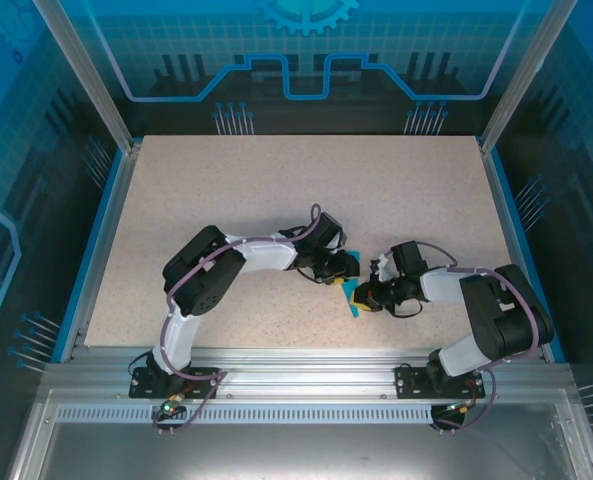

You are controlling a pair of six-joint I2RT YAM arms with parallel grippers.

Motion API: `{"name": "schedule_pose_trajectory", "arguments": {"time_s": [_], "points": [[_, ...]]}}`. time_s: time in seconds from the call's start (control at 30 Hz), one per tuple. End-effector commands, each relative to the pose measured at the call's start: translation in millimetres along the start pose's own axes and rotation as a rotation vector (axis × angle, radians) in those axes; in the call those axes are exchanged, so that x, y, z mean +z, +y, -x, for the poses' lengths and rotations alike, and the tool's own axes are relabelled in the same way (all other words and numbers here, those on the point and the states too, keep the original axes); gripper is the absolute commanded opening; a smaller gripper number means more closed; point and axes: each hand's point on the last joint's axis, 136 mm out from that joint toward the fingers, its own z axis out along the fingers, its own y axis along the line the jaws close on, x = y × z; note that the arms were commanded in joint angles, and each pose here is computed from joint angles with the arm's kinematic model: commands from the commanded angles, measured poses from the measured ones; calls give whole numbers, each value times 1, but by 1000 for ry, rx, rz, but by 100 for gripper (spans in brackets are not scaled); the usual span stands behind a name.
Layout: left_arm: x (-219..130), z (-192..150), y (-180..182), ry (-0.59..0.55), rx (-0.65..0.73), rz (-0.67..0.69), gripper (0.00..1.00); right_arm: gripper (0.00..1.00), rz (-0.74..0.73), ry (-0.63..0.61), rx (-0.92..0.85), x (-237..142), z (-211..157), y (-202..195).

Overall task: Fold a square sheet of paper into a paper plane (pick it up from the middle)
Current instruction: Fold the wing for the fifth time at the center of the table.

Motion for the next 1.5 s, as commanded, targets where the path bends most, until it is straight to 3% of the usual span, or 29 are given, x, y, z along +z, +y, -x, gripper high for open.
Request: {"name": "schedule_pose_trajectory", "arguments": {"time_s": [0.0,0.13,0.23,0.5,0.73,1.03,1.47], "points": [[-28,20,-13,-57,46,-81,46,0,-181,37,48,7,-17,-42],[-52,31,-34,-92,115,-182,56,0,-183,35,34,8,-13,-40],[-61,29,-43,-102,156,-200,58,0,-182,40,29,9,-12,-39],[-42,8,-31,-39,166,-207,58,0,-190,51,29,12,-11,-39],[-20,15,-25,-25,179,-209,58,0,-194,60,23,13,-13,-39],[-6,45,14,-62,154,-123,56,0,-222,72,30,14,-17,-44],[-34,102,50,-129,114,-64,56,0,-229,68,28,13,-16,-43]]}}
